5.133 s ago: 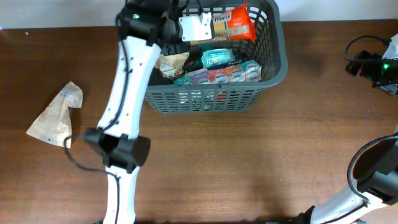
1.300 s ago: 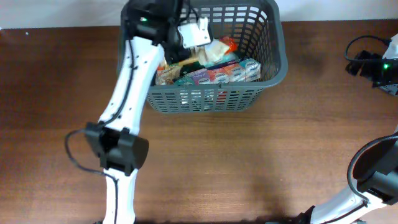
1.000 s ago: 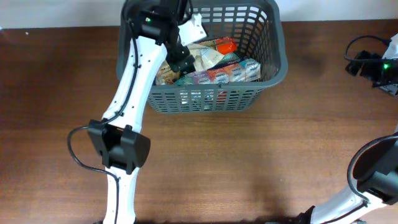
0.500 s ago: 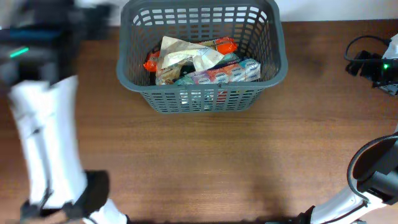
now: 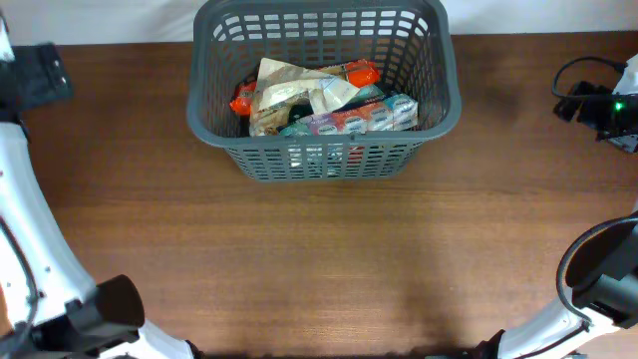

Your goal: Pack container

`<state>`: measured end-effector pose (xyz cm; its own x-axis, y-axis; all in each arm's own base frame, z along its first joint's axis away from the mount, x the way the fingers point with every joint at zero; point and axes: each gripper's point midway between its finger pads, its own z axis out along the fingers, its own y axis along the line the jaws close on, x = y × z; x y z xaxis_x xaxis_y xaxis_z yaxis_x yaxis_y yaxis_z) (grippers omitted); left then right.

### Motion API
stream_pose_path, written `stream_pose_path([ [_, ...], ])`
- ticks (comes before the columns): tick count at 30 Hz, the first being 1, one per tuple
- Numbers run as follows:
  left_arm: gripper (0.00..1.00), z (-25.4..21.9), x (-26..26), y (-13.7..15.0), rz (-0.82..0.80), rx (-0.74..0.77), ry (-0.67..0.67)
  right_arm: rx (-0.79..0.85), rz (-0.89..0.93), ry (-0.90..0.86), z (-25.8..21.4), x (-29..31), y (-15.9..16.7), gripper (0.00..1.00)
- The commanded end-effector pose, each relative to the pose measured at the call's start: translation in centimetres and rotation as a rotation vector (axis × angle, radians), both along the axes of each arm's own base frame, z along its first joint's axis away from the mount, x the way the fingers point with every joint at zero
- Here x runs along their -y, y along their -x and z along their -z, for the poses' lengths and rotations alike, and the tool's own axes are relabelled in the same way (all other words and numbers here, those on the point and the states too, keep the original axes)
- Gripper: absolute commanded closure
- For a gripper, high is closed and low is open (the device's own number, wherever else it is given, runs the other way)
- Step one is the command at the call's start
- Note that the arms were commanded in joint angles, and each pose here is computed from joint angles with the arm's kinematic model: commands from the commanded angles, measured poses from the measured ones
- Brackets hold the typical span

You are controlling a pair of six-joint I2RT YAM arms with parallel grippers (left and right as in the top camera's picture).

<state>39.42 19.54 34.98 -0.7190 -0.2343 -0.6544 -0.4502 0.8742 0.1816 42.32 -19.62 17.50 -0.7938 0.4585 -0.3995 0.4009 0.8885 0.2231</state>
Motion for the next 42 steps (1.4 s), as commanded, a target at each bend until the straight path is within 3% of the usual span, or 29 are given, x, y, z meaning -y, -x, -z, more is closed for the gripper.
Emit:
stream_pose_path([
  [1,0.01,4.4,-0.7,-0.1,-0.055,-0.064,0.083,0.019,-0.005,0.000,-0.7,-0.3,0.0,0.01],
  [8,0.01,8.4,-0.5,0.3,-0.056,-0.152,0.120,0.079,-0.045,0.034,-3.8,-2.3,-0.3,0.01],
  [21,0.01,8.8,-0.4,0.5,-0.057,-0.166,0.125,0.377,-0.199,0.162,-17.2,-10.8,2.7,0.01],
  [27,0.01,8.8,-0.4,0.5,-0.057,-0.166,0.125,0.557,-0.265,0.220,-23.9,-14.9,7.1,0.01],
  [33,0.01,8.8,-0.4,0.5,-0.057,-0.166,0.125,0.729,-0.314,0.271,-28.7,-18.2,13.8,0.01],
  [38,0.01,8.8,-0.4,0.5,-0.057,-0.166,0.125,0.893,-0.309,0.629,-30.5,-16.9,17.7,0.01],
  [42,0.01,8.8,-0.4,0.5,-0.057,-0.166,0.125,1.123,-0.234,0.739,-30.8,-17.0,19.9,0.01],
])
